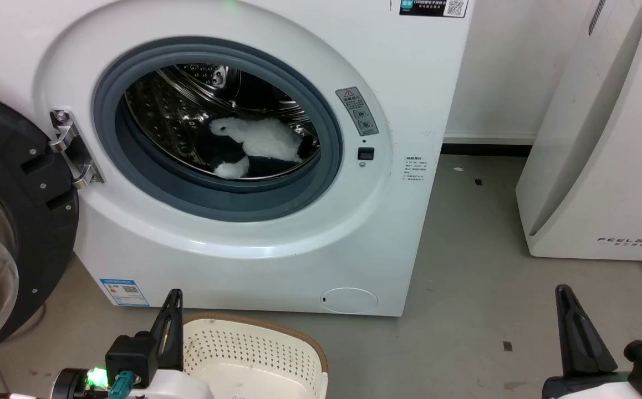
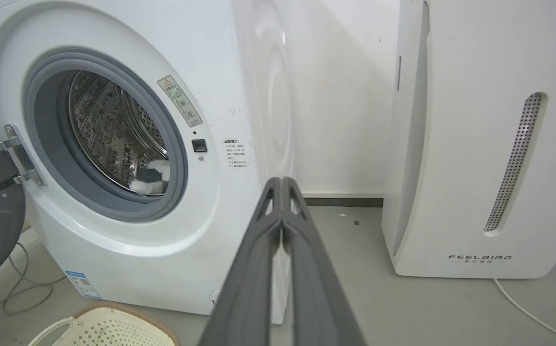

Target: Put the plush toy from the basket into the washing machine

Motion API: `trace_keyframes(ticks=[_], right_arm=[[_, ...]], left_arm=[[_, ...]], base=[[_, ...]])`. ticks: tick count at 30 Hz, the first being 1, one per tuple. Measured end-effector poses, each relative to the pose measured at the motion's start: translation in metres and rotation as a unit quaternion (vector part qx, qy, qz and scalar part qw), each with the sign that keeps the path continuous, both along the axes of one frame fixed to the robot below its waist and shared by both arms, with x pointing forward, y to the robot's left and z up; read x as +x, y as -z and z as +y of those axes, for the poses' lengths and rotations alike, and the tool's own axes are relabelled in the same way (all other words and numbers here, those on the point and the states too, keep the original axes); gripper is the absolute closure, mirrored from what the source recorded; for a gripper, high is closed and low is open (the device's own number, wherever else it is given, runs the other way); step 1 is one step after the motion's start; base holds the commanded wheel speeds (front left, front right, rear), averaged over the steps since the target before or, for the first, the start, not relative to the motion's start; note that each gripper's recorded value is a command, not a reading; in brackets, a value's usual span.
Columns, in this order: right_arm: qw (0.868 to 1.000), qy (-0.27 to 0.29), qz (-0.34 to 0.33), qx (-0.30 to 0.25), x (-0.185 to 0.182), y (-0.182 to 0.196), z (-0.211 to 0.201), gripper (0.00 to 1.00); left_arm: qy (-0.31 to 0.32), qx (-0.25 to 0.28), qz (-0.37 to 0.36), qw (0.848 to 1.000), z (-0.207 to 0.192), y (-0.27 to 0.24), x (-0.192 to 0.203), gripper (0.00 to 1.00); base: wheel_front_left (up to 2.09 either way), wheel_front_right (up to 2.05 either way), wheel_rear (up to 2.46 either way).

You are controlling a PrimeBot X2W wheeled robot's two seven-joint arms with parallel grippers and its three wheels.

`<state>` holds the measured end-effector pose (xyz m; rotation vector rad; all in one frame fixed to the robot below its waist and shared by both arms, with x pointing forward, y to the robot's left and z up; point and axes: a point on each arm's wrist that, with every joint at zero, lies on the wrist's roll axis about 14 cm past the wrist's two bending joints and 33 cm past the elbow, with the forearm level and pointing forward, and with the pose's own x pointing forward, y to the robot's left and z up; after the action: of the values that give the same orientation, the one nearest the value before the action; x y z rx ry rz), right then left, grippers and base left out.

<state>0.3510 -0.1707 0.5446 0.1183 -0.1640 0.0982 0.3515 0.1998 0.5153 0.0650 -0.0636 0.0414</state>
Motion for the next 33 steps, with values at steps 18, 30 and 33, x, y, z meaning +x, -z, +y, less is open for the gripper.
trace_keyframes(ticks=[18,30,33], right_arm=[[1.000,-0.003,0.016,-0.013,0.0040,0.0039,0.0022,1.00],[0.999,-0.006,0.026,-0.024,0.0065,0.0061,0.0043,1.00],[0.999,-0.006,0.030,-0.028,0.0064,0.0076,0.0047,1.00]], left_arm=[[0.004,-0.006,0.007,1.000,-0.0051,-0.0013,0.0037,1.00],[0.006,-0.005,0.014,1.000,-0.0077,-0.0014,0.0060,1.00],[0.007,-0.006,0.016,1.000,-0.0088,-0.0015,0.0066,1.00]], base=[[0.00,0.00,0.00],[0.00,0.00,0.00],[0.00,0.00,0.00]])
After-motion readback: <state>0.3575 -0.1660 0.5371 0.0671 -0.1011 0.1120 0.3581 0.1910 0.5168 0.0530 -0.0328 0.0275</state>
